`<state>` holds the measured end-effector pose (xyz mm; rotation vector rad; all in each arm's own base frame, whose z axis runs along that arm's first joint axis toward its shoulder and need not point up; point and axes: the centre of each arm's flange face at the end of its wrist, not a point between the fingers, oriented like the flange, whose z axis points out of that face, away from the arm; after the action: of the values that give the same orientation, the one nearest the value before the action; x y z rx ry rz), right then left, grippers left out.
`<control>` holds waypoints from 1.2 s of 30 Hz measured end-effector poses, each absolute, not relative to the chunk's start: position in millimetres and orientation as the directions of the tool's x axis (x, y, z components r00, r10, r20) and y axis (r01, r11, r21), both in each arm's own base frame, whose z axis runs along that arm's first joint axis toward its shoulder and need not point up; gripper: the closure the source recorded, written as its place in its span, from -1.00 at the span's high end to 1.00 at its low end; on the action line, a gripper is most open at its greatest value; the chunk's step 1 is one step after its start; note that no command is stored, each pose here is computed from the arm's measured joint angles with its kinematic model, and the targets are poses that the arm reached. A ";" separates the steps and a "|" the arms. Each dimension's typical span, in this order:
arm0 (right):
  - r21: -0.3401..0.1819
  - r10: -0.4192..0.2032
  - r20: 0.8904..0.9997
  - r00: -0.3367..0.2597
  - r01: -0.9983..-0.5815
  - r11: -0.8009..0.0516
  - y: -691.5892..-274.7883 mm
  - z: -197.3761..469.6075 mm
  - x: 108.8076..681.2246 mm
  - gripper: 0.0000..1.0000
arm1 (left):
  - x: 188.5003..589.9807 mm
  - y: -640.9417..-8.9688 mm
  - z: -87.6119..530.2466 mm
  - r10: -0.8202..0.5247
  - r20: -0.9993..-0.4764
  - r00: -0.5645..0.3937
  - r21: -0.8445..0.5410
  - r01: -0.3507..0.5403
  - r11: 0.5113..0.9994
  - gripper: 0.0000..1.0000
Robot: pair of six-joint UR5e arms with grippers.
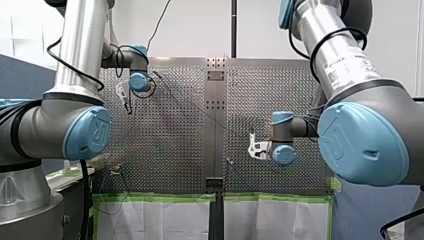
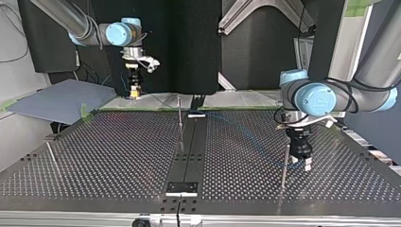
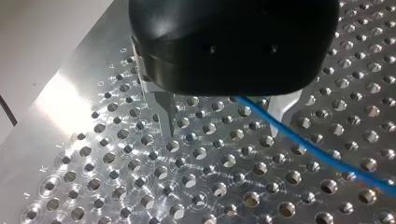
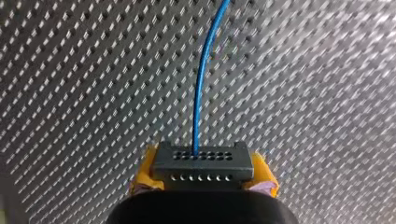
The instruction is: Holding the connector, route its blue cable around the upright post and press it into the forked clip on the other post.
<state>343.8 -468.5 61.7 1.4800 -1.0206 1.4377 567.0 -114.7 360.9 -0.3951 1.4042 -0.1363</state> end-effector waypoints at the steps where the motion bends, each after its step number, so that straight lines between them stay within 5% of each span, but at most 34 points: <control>1: 0.014 -0.015 1.000 0.020 -0.944 -0.329 -470.3 58.2 337.3 -1.00 | 567.0 -114.7 360.7 -0.324 -0.931 0.170 -0.348 -0.139 0.927 0.99; 13: 0.011 -0.028 0.999 0.018 -0.976 -0.216 -489.9 43.7 278.3 -1.00 | 566.4 -115.3 359.3 -0.324 -0.931 0.167 -0.347 -0.137 0.928 0.99; 36: 0.037 -0.090 0.995 0.048 -0.992 -0.122 -490.9 -18.5 262.8 -1.00 | 565.6 -117.6 359.2 -0.325 -0.931 0.166 -0.348 -0.136 0.928 0.99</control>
<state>262.8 -490.9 -18.5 1.3868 -1.1859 1.2205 565.6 -117.6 359.2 -0.3924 1.4087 -0.1395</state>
